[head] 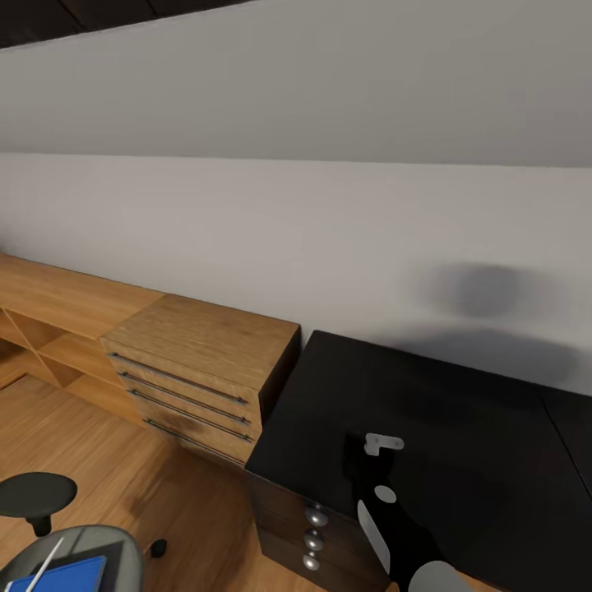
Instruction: In the bedroom, organize the workspace by keeping the computer under the desk, ensuring the monitor is on the desk, placing the keyboard on the desk next to the monitor, placing the mouse on the desk next to the keyboard, moving the folder from the swivel chair onto the desk next to the mouse, stacking the notebook on top of the folder with the pen on top of the notebook, and positioning the swivel chair next to the desk.
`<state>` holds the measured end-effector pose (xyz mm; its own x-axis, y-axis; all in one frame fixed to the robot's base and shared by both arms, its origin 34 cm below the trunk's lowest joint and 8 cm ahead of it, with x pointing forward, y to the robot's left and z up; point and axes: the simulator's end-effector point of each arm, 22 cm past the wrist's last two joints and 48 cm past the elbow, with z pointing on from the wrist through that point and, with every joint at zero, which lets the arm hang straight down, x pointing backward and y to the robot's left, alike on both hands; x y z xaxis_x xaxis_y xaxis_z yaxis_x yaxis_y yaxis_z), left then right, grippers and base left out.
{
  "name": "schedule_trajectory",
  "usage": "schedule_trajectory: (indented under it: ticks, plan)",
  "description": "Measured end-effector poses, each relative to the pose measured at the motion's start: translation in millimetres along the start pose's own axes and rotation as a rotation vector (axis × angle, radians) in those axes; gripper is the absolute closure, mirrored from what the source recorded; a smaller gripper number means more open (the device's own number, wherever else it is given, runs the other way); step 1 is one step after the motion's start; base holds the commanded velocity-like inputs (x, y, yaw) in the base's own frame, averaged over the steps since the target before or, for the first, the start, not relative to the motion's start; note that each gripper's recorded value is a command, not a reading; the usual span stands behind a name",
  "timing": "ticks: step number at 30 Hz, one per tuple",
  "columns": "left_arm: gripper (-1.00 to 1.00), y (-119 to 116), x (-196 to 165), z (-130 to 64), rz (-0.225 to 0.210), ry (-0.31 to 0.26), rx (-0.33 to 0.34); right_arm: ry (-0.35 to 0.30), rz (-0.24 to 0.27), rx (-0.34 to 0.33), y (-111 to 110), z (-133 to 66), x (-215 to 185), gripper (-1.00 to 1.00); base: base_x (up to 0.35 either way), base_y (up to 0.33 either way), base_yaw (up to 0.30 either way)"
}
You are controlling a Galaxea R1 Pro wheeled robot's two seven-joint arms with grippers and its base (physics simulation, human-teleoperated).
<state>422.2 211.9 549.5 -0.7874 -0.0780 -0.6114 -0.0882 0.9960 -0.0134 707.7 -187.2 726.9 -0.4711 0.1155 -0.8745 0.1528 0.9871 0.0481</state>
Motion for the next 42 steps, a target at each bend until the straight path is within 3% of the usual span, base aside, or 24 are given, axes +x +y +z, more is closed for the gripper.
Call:
schedule_trajectory:
  ticks: [42]
  plan:
    - [-1.00, -0.6, 2.5, 5.1, 0.001, -0.002, 0.002, -0.014, 0.005, -0.001, 0.0, 4.0, -2.3, 1.00, 0.000, 0.000, 0.000]
